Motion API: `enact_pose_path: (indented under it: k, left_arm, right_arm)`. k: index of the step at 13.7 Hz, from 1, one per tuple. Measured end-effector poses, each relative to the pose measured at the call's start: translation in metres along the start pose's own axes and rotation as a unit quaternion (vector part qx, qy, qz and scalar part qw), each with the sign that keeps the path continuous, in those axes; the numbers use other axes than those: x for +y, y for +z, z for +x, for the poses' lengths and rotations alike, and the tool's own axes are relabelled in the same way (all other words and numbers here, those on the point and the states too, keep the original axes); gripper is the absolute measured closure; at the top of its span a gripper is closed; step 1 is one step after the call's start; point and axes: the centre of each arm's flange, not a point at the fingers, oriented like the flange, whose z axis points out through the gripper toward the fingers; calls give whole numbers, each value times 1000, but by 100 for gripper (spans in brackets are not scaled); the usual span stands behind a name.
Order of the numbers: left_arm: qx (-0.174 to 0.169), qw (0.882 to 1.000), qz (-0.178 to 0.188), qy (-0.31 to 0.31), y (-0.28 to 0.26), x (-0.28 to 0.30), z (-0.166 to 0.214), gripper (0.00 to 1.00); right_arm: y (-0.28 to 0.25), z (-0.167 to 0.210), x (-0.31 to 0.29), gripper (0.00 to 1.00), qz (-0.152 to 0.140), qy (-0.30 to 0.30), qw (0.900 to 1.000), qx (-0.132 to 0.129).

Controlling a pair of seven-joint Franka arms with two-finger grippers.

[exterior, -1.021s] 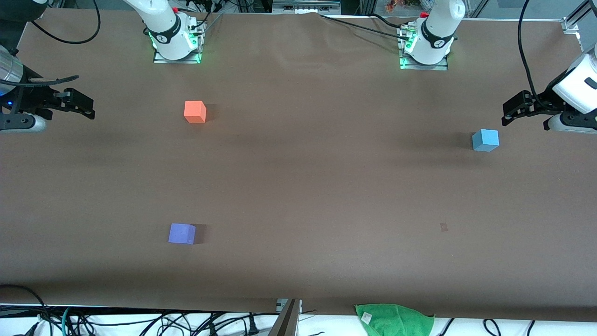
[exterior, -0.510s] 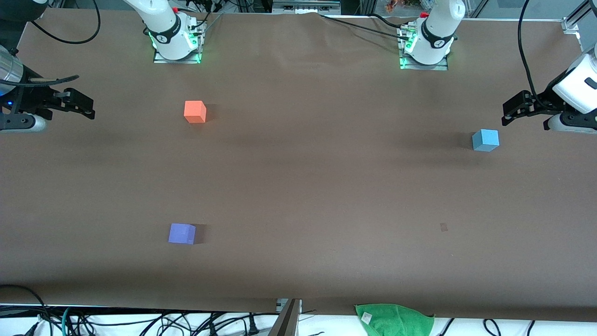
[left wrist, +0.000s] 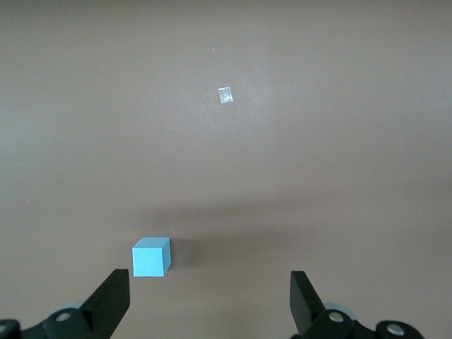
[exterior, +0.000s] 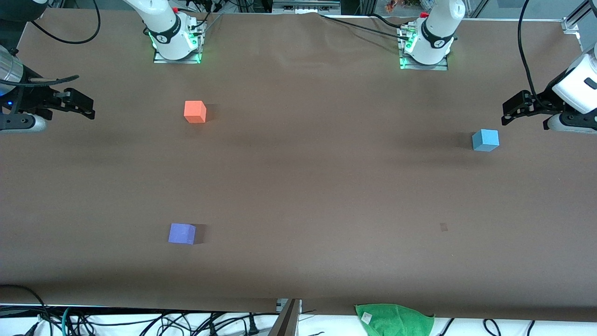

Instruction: Place blue block between orange and purple blocks

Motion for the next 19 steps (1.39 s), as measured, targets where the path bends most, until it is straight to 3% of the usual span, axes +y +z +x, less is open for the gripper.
enact_pose_path:
  k: [14, 19]
  left_arm:
    - [-13, 1000, -1, 4, 3, 4, -2, 0]
    - [-47, 999, -4, 1, 27, 0, 4, 0]
  right_arm:
    - [0, 0, 0, 0, 0, 0, 1000, 0]
    - [0, 0, 0, 0, 0, 0, 1000, 0]
